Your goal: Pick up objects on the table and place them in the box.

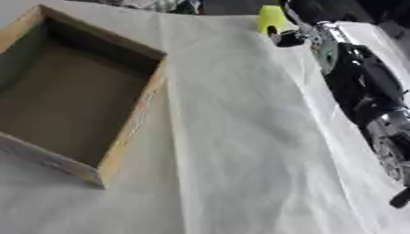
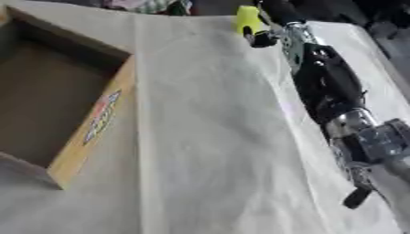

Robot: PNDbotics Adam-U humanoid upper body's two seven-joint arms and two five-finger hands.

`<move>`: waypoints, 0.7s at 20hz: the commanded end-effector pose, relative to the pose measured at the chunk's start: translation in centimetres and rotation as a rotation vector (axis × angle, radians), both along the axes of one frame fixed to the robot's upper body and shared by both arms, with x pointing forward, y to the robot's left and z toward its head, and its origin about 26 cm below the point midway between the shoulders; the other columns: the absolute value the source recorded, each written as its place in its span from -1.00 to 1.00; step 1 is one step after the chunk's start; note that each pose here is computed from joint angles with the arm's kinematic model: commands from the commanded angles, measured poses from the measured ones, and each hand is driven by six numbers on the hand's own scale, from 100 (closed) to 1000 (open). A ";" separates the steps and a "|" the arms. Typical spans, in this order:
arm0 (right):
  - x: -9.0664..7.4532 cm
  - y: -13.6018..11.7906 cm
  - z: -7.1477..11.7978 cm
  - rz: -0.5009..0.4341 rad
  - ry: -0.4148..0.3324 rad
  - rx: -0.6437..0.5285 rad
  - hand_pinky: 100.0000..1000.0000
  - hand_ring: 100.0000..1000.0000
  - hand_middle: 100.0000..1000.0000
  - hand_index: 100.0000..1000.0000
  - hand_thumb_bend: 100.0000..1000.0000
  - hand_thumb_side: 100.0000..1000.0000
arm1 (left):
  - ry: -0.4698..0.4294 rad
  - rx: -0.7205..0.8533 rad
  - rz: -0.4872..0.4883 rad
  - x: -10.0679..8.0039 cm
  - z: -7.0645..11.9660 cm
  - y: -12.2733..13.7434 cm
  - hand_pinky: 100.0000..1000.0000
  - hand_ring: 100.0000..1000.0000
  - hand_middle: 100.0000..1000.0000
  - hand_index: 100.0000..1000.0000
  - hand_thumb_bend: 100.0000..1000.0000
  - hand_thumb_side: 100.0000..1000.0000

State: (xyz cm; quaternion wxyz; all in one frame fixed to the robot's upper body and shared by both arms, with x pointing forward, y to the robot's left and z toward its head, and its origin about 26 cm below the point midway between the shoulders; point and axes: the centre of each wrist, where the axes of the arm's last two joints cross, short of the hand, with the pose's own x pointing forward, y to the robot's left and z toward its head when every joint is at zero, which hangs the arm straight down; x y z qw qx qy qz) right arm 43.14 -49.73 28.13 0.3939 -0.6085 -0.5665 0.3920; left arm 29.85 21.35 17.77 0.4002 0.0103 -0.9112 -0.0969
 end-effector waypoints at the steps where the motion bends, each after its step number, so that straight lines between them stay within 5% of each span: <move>1: -1.4 -1.7 2.0 -0.042 -0.043 -0.002 0.68 0.85 0.91 1.00 -0.93 -0.91 | -0.037 0.012 0.005 -0.2 0.9 0.3 -0.18 0.65 0.48 0.56 -0.36 0.82; 14: -1.8 -2.7 0.9 -0.144 -0.043 -0.009 0.62 0.79 0.78 0.94 -1.00 -0.89 | -0.049 0.010 -0.003 -0.1 1.2 0.1 -0.18 0.65 0.48 0.56 -0.37 0.82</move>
